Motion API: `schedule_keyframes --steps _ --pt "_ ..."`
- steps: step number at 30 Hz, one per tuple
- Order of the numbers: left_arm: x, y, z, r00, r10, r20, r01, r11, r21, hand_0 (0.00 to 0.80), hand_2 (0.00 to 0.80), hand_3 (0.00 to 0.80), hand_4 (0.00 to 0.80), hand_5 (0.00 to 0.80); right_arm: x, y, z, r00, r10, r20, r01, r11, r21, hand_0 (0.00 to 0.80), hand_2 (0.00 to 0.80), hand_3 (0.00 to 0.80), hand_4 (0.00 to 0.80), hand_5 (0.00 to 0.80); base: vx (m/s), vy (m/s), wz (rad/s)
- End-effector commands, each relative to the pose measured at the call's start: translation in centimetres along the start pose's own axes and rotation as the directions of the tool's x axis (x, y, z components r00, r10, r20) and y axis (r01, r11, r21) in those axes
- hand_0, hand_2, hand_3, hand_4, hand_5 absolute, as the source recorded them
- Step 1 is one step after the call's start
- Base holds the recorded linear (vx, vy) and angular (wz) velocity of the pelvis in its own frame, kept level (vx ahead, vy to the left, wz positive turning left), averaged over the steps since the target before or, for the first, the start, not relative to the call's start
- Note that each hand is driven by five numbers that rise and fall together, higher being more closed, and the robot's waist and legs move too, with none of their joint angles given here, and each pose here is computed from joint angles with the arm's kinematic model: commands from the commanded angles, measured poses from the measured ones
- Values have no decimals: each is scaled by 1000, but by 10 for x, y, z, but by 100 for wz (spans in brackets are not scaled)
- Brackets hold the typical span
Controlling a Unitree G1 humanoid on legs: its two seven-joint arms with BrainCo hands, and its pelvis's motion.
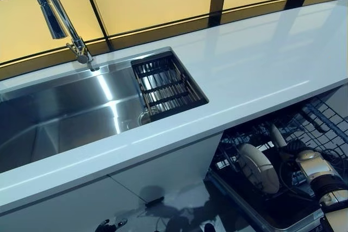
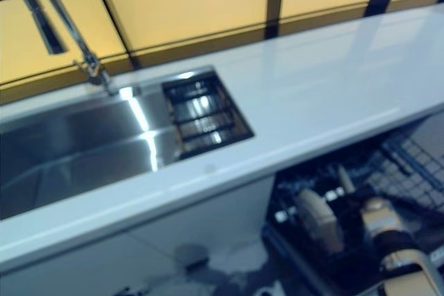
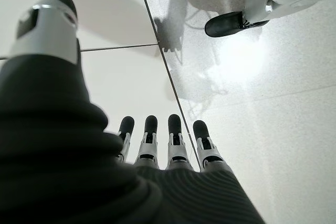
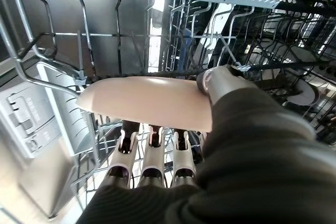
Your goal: Take plates into dishwasher
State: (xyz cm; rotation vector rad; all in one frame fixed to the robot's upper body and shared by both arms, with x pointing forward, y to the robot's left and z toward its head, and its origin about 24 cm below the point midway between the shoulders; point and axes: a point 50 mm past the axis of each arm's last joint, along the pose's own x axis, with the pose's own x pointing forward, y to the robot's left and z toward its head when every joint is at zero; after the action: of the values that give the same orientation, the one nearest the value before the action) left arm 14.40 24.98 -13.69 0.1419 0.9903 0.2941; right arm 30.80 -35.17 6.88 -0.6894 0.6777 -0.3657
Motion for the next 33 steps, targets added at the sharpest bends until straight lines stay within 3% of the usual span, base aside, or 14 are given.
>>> schedule_keyframes --steps 1,11,18,19,20,33 --pt "4 10 24 997 7 75 -12 998 69 0 0 0 0 0 4 -3 -10 998 4 -69 -7 999 -34 800 800 800 800 800 0 7 4" --pt "4 11 27 997 -7 83 1 997 74 0 0 0 0 0 2 -40 -33 982 -98 -163 65 978 -196 800 800 800 800 800 -3 2 3" --pt "4 13 29 996 -7 87 0 997 82 0 0 0 0 0 1 -51 -47 970 -107 -219 55 971 -231 800 800 800 800 800 -5 -10 0" --pt "4 13 30 996 -7 90 -1 997 82 0 0 0 0 0 1 -51 -48 969 -109 -223 57 973 -226 496 496 496 496 496 0 0 0" --pt "5 13 31 996 -7 91 0 997 83 0 0 0 0 0 1 -51 -48 968 -109 -228 58 974 -219 0 0 0 0 0 0 0 0" --pt "4 14 25 997 1 78 -7 997 77 0 0 0 0 0 -2 -60 -40 973 -145 -178 114 978 -176 0 0 0 0 0 -1 -1 1"
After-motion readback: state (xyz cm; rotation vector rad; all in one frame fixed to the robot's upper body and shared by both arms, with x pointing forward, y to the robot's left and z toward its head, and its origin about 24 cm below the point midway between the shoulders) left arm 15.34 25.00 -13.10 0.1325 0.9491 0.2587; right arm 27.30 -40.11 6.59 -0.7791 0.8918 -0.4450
